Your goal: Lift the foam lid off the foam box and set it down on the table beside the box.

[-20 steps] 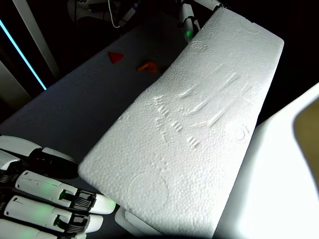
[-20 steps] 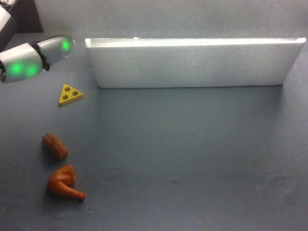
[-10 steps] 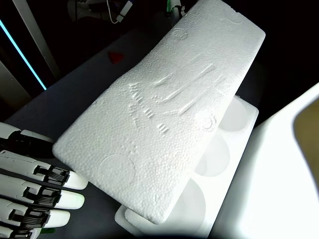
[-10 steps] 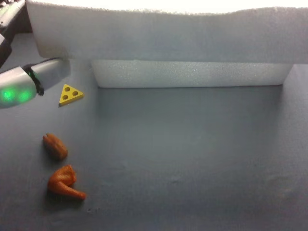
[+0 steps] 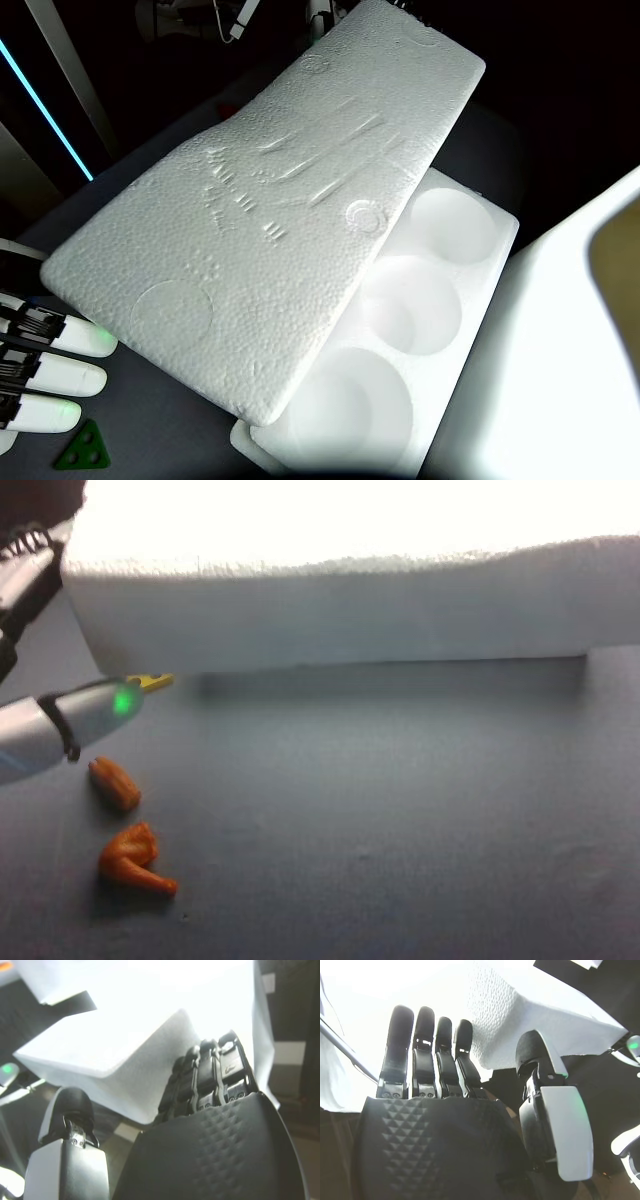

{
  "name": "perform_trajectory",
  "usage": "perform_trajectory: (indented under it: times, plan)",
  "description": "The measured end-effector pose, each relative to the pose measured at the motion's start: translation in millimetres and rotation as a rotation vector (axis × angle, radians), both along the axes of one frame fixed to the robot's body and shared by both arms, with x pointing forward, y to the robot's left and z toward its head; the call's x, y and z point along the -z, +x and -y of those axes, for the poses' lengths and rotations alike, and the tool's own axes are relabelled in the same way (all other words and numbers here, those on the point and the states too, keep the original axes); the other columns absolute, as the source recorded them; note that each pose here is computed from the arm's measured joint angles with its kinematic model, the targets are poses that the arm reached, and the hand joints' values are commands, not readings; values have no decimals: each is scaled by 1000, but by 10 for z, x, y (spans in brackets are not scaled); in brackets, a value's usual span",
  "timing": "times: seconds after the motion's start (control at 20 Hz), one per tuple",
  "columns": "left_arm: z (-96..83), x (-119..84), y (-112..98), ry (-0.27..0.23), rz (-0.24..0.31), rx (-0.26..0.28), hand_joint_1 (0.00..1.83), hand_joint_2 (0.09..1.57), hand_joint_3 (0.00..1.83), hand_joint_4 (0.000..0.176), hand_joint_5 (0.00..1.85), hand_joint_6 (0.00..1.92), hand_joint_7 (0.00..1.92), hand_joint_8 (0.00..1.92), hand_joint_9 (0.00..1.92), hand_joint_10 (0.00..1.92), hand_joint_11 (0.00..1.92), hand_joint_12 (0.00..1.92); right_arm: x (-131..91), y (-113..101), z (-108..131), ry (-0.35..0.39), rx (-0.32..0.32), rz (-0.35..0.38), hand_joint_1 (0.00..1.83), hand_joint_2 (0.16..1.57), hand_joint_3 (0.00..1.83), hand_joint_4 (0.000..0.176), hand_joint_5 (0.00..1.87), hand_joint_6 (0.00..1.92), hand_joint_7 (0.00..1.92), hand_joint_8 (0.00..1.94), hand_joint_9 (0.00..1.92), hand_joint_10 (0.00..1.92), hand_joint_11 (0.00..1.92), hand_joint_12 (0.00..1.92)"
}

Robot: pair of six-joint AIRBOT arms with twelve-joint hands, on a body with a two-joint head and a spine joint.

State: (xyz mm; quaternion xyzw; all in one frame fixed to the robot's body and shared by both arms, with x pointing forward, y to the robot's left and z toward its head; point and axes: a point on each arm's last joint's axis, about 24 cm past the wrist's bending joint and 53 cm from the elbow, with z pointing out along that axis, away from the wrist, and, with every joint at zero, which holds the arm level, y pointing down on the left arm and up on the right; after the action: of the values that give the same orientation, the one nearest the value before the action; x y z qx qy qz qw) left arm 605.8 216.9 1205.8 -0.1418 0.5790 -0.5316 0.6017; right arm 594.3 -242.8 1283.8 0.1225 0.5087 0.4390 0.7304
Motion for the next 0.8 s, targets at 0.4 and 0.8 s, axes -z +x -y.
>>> perform_trajectory:
  times: [0.4, 0.8]
  plan:
    - [8, 189, -159, -8, -50, 27, 262, 1185, 4, 25, 0, 0, 0, 0, 0, 0, 0, 0, 350, -116, -8, -14, -36, -106, 302, 1362, 0, 0, 0, 664, 19, 480, 0, 643, 0, 1656]
    - [122, 627, -94, -5, -181, 49, 196, 1178, 0, 18, 0, 0, 0, 0, 0, 0, 0, 0, 583, -50, 35, 30, -40, -164, 347, 1394, 3, 0, 0, 675, 1, 497, 0, 683, 0, 1750]
